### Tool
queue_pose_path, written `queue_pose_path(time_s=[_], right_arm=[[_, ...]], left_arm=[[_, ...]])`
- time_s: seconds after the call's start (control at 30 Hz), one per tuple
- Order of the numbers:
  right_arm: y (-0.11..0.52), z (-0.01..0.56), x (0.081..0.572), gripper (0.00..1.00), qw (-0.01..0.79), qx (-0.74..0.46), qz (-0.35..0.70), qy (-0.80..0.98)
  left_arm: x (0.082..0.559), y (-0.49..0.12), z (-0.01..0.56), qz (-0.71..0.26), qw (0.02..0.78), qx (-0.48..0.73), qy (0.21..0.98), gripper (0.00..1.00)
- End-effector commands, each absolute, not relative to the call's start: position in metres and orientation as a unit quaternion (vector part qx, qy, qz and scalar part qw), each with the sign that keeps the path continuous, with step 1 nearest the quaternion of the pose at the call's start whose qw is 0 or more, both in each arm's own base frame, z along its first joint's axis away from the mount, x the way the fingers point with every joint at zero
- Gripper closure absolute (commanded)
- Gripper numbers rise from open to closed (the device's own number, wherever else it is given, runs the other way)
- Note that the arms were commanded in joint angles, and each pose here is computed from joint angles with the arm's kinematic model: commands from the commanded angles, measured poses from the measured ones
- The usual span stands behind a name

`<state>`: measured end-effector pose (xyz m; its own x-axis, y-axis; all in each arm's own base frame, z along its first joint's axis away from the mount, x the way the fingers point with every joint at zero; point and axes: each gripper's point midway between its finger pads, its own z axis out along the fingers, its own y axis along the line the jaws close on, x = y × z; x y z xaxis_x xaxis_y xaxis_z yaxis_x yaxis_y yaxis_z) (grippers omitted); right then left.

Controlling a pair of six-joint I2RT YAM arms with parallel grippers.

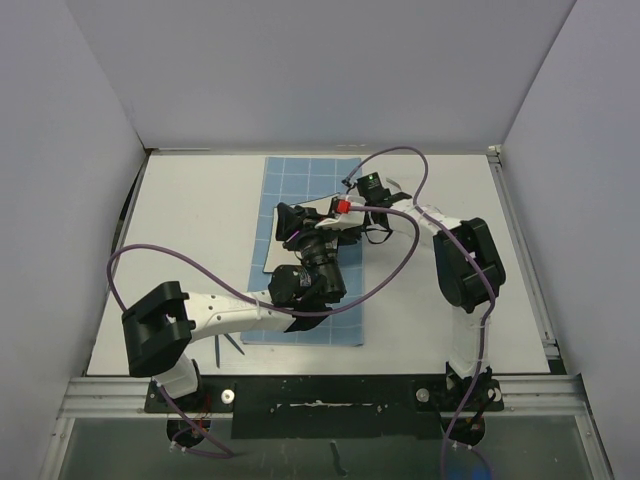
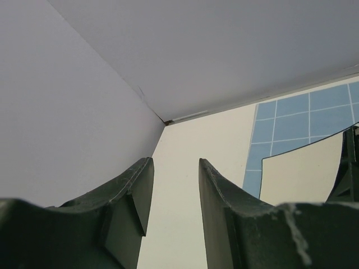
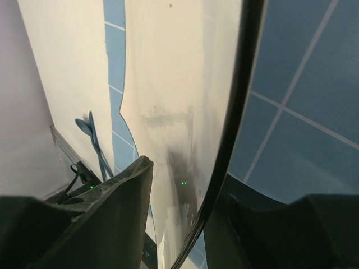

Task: Set the dinner table for one person
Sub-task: Place the plate on the napkin.

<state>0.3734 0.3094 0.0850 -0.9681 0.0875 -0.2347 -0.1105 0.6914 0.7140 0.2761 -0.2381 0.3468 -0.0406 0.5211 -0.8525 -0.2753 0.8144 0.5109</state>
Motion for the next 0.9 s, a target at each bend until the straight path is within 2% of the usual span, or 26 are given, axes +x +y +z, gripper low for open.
queue_pose_path(time_s=[0.0,0.2,0.4,0.67,0.73,0.87], right_arm=[[0.309,0.095,0.373,0.63,0.156,-0.043,0.386,0.908],[0.287,0.057,0.353,0.69,0.13,-0.044,0.332,0.933],[0.269,0.058,0.356,0.65,0.132,-0.057,0.276,0.95],[0.275,0.073,0.37,0.6,0.126,-0.065,0.272,0.952],[0.276,0.076,0.373,0.55,0.125,-0.063,0.269,0.953],[0.274,0.073,0.373,0.56,0.124,-0.061,0.256,0.957]], left_arm=[[0.274,-0.225,0.363,0.259,0.707,0.054,0.656,0.64],[0.273,-0.222,0.359,0.262,0.702,0.056,0.66,0.64],[0.274,-0.227,0.356,0.265,0.7,0.059,0.661,0.64],[0.277,-0.233,0.358,0.266,0.7,0.059,0.66,0.65],[0.277,-0.233,0.36,0.265,0.701,0.059,0.659,0.65],[0.275,-0.23,0.362,0.263,0.702,0.056,0.66,0.65]])
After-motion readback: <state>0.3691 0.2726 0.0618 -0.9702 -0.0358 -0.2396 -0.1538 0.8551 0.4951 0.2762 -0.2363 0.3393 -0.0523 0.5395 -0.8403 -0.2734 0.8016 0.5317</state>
